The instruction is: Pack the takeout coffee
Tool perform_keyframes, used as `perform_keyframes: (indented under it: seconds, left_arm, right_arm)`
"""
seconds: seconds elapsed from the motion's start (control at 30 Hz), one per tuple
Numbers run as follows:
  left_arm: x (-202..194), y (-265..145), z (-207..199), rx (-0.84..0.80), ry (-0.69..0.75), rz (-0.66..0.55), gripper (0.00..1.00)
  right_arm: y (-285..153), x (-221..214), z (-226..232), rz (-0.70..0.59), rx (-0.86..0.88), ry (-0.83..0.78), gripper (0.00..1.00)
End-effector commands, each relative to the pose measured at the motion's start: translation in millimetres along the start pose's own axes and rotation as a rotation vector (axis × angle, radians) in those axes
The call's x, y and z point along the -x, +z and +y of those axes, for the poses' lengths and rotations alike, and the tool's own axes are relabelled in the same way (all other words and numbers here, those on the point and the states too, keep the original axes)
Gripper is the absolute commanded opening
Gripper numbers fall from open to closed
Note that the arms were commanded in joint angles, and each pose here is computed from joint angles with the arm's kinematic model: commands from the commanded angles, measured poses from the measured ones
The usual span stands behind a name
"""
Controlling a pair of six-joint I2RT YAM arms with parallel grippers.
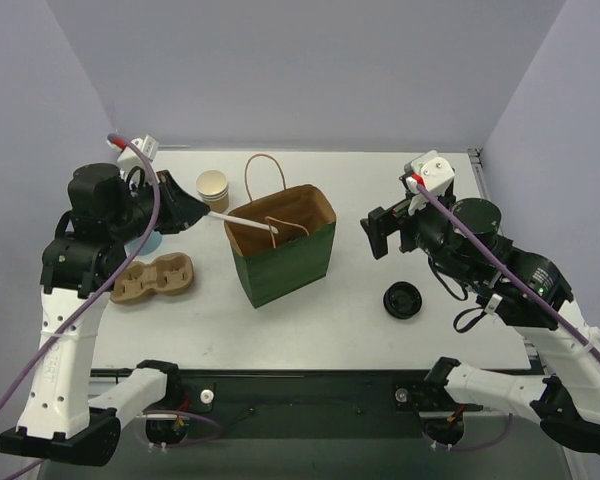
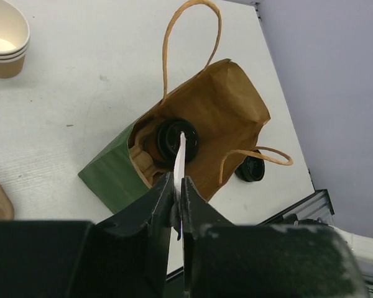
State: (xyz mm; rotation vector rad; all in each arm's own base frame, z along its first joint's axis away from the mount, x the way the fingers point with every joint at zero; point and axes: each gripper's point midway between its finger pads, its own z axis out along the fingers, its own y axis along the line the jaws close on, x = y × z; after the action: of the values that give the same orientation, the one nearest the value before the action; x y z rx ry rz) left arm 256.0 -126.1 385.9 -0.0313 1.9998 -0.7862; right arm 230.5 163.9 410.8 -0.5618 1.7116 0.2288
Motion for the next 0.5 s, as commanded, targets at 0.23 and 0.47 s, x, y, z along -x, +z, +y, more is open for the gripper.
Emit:
perform_keyframes:
  seconds: [0.23,0.47]
  left_arm:
    - [16.7,15.5,-10.4,-0.044,0.082,-0.048,0.73]
    - [18.3,0.1,-24.3,-0.085,0.131,-0.034,0.91]
  right_arm:
    - [1.2,-11.1,5.2,0.096,-0.008,0.108,1.0]
    - [11.4,-20.6,15.0,0.176,-0.046,0.291,1.0]
